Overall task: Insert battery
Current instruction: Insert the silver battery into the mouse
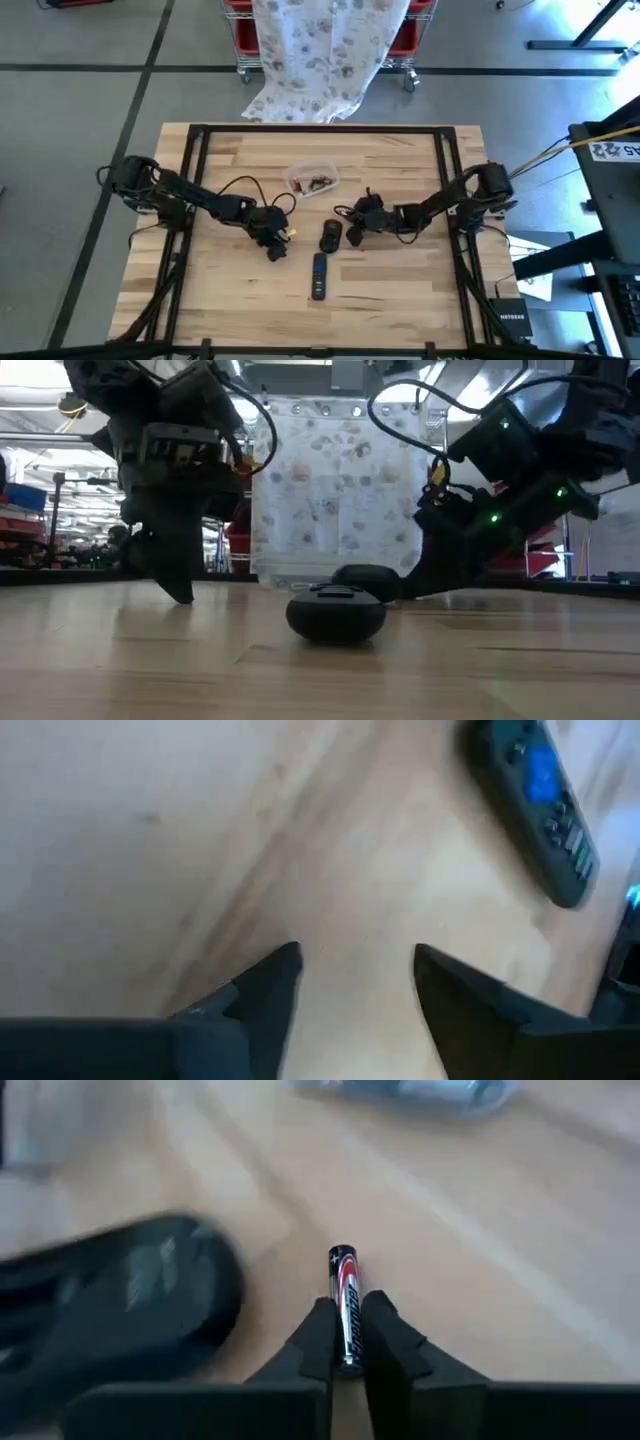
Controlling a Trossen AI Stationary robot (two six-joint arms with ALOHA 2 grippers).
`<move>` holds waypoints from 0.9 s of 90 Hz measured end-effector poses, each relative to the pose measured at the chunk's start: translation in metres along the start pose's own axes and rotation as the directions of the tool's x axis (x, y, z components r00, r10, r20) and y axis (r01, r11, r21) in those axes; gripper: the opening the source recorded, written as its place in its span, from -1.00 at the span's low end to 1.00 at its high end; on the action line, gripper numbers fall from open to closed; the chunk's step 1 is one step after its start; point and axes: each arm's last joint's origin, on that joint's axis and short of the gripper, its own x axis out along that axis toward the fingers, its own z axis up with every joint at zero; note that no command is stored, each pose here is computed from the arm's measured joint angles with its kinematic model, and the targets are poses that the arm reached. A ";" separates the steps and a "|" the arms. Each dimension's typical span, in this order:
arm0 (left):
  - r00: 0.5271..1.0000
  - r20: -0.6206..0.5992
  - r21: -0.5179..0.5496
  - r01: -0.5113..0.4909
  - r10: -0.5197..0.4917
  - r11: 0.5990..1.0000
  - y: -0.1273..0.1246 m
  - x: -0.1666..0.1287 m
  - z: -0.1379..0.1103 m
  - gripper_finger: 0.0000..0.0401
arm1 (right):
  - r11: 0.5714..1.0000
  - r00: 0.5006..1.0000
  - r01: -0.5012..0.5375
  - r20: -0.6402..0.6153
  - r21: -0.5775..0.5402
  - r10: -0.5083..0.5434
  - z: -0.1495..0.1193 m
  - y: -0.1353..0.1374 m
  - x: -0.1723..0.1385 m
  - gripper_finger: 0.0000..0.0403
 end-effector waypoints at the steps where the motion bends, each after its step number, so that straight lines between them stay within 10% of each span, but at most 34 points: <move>1: 1.000 0.014 -0.010 -0.002 0.002 1.000 -0.001 -0.001 0.000 -0.10 | 1.000 1.000 -0.001 -0.009 -0.004 0.001 0.001 -0.001 -0.002 -0.96; 21: 0.932 0.353 -0.261 0.009 0.086 0.965 -0.021 -0.011 -0.003 -0.10 | 0.983 0.994 -0.068 -0.092 -0.170 0.053 0.023 -0.019 -0.022 -0.96; 48: 0.668 0.719 -0.398 0.169 0.192 0.902 -0.060 -0.013 -0.004 -0.14 | 0.953 0.981 -0.193 -0.049 -0.233 0.186 0.047 -0.032 -0.033 -0.96; 81: 0.825 0.565 -0.197 0.102 0.028 0.975 -0.120 0.027 0.061 -0.49 | 0.940 0.970 -0.242 -0.065 -0.240 0.234 0.050 -0.036 -0.033 -0.97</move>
